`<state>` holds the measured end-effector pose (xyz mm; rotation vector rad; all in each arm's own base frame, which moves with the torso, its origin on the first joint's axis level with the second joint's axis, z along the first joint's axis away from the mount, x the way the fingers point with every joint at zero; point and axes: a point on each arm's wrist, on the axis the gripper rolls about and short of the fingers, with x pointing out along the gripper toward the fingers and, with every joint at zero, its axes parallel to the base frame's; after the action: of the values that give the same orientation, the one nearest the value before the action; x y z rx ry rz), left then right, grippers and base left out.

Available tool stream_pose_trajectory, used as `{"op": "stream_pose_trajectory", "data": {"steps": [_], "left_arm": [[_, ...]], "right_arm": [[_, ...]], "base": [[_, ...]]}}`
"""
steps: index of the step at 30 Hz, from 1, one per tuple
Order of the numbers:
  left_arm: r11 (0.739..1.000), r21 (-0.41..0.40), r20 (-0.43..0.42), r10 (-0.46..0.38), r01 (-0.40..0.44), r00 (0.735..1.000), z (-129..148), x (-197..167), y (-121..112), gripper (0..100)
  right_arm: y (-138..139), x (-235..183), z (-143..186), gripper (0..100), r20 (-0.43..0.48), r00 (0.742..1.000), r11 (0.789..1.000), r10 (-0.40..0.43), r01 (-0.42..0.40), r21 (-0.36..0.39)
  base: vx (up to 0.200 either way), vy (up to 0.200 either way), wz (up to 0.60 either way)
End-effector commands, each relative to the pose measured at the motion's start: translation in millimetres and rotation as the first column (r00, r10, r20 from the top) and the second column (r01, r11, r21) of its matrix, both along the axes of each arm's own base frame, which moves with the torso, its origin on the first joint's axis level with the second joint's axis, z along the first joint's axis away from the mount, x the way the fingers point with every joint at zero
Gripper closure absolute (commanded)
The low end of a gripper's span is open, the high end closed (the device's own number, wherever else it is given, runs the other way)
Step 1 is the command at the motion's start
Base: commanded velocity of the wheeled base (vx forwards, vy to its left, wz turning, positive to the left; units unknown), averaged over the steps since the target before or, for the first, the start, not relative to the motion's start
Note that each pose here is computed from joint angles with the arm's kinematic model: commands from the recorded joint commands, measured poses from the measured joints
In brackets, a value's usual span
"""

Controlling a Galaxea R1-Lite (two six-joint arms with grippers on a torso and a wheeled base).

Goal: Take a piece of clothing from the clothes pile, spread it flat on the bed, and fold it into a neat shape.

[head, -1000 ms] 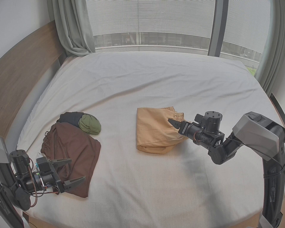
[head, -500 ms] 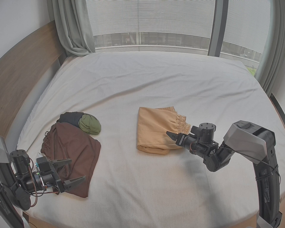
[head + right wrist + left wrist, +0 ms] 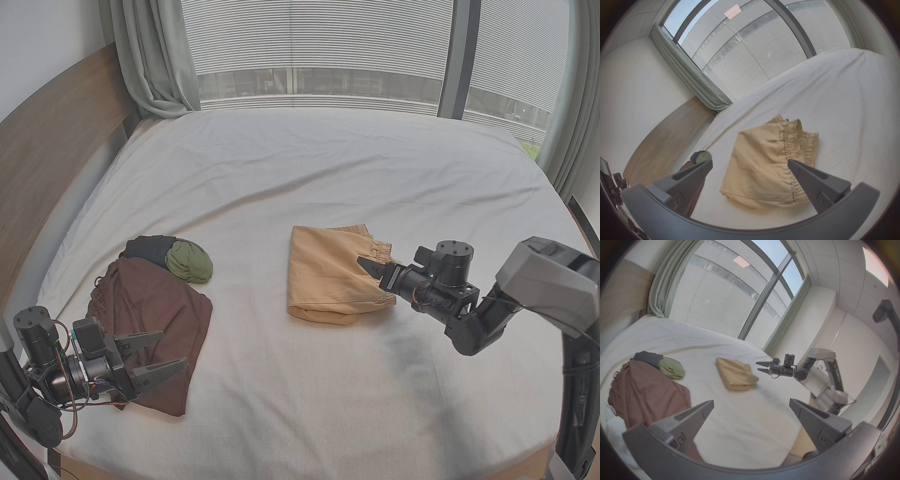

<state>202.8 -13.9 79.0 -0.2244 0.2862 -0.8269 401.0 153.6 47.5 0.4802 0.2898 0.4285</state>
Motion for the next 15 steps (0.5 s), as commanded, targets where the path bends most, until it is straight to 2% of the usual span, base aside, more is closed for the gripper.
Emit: {"op": "stream_pose_trajectory", "data": {"steps": [1, 2, 4, 6, 7, 11, 13, 15], "left_arm": [[0.966, -0.155, 0.088, -0.193, 0.205, 0.977, 52, -37, -40, 0], [0.963, -0.161, 0.086, -0.203, 0.215, 0.975, 53, -39, -42, 0], [0.941, -0.184, 0.098, -0.269, 0.283, 0.958, 59, -47, -54, 0], [0.939, -0.184, 0.094, -0.279, 0.292, 0.956, 58, -50, -57, 0], [0.934, -0.183, 0.079, -0.298, 0.308, 0.951, 55, -56, -61, 0], [0.916, -0.175, 0.095, -0.349, 0.360, 0.932, 58, -66, -67, 0], [0.893, -0.176, 0.119, -0.398, 0.414, 0.909, 64, -79, -70, 0], [0.887, -0.178, 0.131, -0.409, 0.427, 0.903, 67, -86, -69, 0]], "right_arm": [[-23, -78, 81, 0, 0.125, 0.992, 0.999, 0.024, -0.019, -0.043], [-25, -81, 81, 0, 0.124, 0.992, 0.998, 0.026, -0.020, -0.053], [-40, -112, 84, 0, 0.132, 0.991, 0.990, 0.036, -0.018, -0.137], [-45, -123, 84, 0, 0.138, 0.990, 0.987, 0.038, -0.015, -0.163], [-56, -145, 86, 0, 0.162, 0.986, 0.983, 0.037, -0.007, -0.186], [-68, -174, 89, 0, 0.193, 0.981, 0.983, 0.032, 0.004, -0.186], [-79, -201, 94, 0, 0.213, 0.977, 0.984, 0.024, 0.015, -0.180], [-85, -214, 97, 0, 0.228, 0.973, 0.985, 0.019, 0.021, -0.173]], "base": [[0.000, 0.000, 0.00], [0.000, 0.000, 0.00], [0.000, 0.000, 0.00], [0.000, 0.000, 0.00], [0.000, 0.000, 0.00], [0.000, 0.000, 0.00], [0.000, 0.000, 0.00], [0.000, 0.000, 0.00]]}}
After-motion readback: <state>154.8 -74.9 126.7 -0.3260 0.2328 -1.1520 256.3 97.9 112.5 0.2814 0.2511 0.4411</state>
